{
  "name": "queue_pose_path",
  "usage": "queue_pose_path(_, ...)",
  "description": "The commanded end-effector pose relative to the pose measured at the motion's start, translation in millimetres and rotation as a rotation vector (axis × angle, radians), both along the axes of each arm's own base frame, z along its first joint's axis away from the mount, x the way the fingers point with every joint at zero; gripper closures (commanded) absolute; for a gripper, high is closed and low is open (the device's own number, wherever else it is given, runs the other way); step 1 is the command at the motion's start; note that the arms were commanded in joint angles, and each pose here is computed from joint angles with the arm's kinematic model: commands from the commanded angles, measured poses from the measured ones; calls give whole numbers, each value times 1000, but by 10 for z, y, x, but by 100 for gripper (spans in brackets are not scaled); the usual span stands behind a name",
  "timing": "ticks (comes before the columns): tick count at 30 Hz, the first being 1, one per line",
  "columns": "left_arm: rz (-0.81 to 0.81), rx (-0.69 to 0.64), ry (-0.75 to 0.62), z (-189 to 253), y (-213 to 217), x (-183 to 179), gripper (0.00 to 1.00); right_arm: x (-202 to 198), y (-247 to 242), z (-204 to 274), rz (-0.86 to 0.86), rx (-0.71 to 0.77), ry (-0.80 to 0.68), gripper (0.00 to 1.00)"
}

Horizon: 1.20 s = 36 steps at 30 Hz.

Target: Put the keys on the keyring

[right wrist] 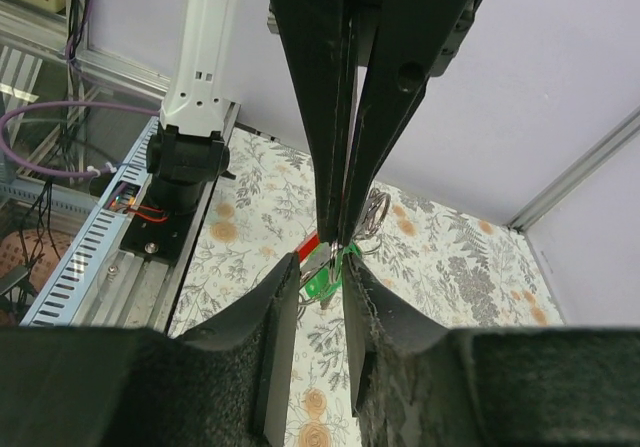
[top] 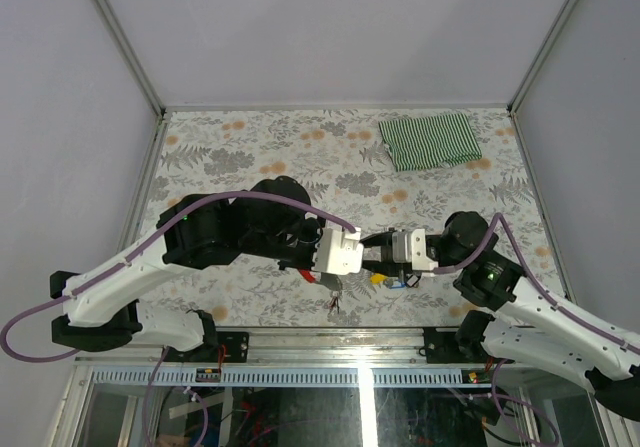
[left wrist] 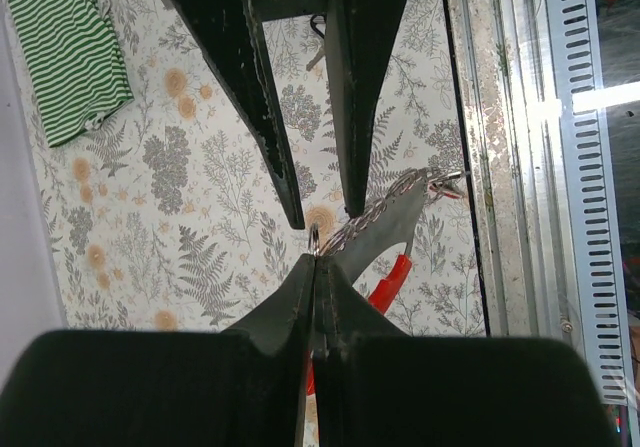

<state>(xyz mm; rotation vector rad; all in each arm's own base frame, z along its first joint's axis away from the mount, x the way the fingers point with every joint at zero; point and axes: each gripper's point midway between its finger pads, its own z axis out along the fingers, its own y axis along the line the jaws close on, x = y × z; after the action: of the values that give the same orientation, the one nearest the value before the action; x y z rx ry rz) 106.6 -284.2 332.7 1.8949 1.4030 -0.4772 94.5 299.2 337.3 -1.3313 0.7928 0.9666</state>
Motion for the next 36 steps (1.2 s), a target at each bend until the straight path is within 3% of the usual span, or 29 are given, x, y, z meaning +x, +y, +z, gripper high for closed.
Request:
queue_pose_path(1,6,-66,-17,188,-27,2,100,39,32,50,-15,15,-22,69)
queue_pose_path(23,-16,-63,2,143,-68,-36,100,121,134,139,-22,40,-6,75)
queue_pose_path(27,-15,-65,5,135,-86,-33,100,125,135,153,-24,30,8,100)
queue_pose_path(30,-12,-86,7,169,-91,-41,100,99,124,172,-17,11,19,100)
queue_pose_path(33,-2,-136,7,224,-89,-56,91,64,93,228,-9,19,18,100)
queue_pose_path(36,11,-224,-3,322,-58,-79,75,18,52,300,0,32,14,100)
